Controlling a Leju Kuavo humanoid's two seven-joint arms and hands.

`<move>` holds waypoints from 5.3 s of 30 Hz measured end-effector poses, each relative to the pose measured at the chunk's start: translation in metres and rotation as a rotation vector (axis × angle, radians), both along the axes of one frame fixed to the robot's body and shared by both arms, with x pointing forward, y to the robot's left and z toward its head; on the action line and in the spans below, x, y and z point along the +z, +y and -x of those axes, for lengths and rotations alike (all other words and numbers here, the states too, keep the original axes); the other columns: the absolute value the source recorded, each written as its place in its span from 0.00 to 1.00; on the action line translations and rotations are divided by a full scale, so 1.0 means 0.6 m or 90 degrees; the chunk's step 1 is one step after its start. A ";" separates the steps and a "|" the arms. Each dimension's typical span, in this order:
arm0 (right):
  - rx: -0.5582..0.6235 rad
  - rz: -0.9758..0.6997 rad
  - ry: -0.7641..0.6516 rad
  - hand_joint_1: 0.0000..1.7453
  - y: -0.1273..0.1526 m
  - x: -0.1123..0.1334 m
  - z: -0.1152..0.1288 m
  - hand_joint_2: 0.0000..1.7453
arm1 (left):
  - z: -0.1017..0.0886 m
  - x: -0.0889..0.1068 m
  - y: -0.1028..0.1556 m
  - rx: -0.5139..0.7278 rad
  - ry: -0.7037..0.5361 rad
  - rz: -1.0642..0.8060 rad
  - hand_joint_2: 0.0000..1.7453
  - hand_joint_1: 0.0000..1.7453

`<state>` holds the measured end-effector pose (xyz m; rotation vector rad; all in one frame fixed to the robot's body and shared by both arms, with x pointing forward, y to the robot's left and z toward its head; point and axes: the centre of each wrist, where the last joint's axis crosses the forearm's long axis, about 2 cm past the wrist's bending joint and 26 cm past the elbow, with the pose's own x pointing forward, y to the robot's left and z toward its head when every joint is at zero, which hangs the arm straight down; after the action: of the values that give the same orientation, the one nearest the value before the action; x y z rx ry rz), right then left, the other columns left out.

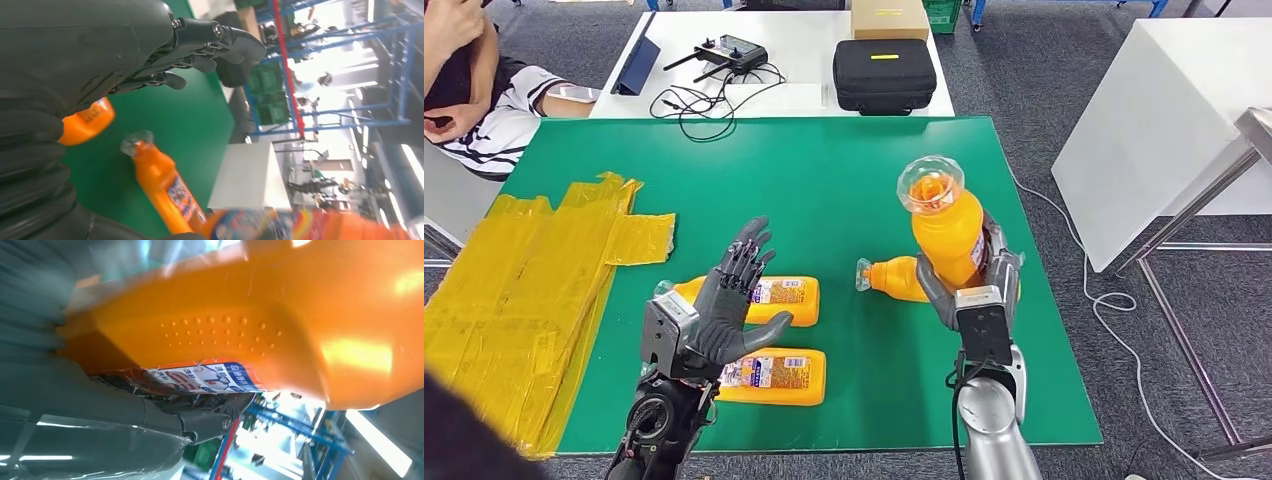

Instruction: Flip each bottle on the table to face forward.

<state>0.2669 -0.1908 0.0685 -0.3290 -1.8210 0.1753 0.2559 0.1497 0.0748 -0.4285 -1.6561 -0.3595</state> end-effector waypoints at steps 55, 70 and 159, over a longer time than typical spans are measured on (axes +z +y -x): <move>0.496 0.065 0.162 1.00 0.171 -0.031 0.027 1.00 | -0.013 0.005 0.008 0.018 -0.022 0.008 1.00 1.00; 0.487 0.067 0.173 1.00 0.170 -0.038 0.031 1.00 | -0.016 0.000 0.011 0.040 -0.016 0.003 1.00 1.00; 0.534 0.573 0.177 0.00 0.187 -0.069 0.058 1.00 | -0.154 0.014 0.555 0.275 0.065 -1.214 1.00 1.00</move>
<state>0.2323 -0.0785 0.0272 -0.1184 -1.4054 1.5607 0.3482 0.4830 0.0830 1.2666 -0.6677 -1.2898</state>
